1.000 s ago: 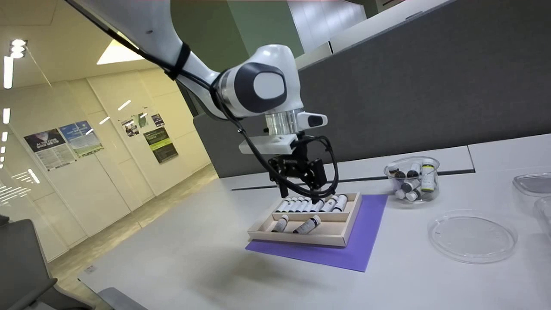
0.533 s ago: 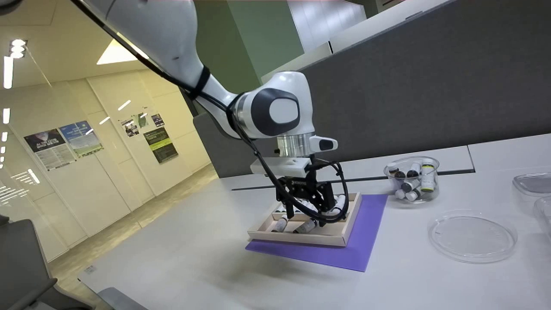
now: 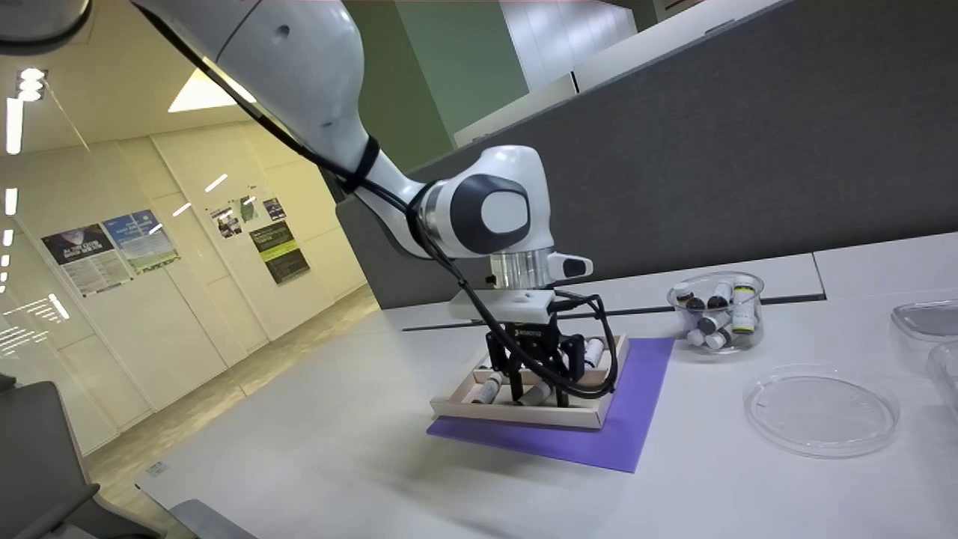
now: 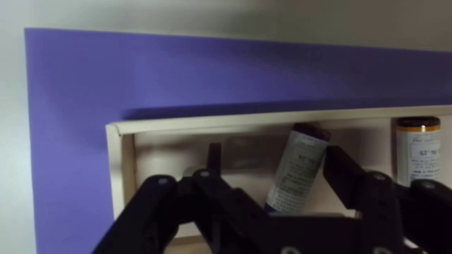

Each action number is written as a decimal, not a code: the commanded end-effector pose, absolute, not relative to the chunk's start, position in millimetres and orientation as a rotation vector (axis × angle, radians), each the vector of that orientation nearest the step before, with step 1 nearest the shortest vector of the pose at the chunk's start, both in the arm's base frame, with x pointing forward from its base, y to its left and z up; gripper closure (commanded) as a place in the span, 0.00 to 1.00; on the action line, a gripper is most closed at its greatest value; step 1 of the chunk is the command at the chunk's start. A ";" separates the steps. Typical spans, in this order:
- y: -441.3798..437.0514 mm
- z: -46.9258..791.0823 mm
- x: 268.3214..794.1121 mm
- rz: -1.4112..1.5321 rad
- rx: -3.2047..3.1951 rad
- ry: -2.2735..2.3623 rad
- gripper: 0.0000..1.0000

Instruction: Remove a bottle from the bottom segment of the tray and put it in the big bowl

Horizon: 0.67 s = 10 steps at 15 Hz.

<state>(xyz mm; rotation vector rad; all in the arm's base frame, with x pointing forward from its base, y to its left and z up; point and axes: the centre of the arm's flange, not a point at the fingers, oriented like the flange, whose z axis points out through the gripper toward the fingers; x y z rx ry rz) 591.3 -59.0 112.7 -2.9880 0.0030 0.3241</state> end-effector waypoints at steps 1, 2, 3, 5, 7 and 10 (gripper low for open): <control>-62.6 110.8 597.3 0.321 -2.989 -0.063 0.58; -62.5 111.0 597.2 0.323 -2.988 -0.072 0.65; -62.7 113.6 598.2 0.321 -2.989 -0.072 0.73; -63.4 119.7 601.0 0.308 -2.995 -0.059 0.88; -63.6 132.4 604.8 0.299 -3.006 -0.036 0.99; -69.0 178.2 616.8 0.288 -3.031 0.018 0.95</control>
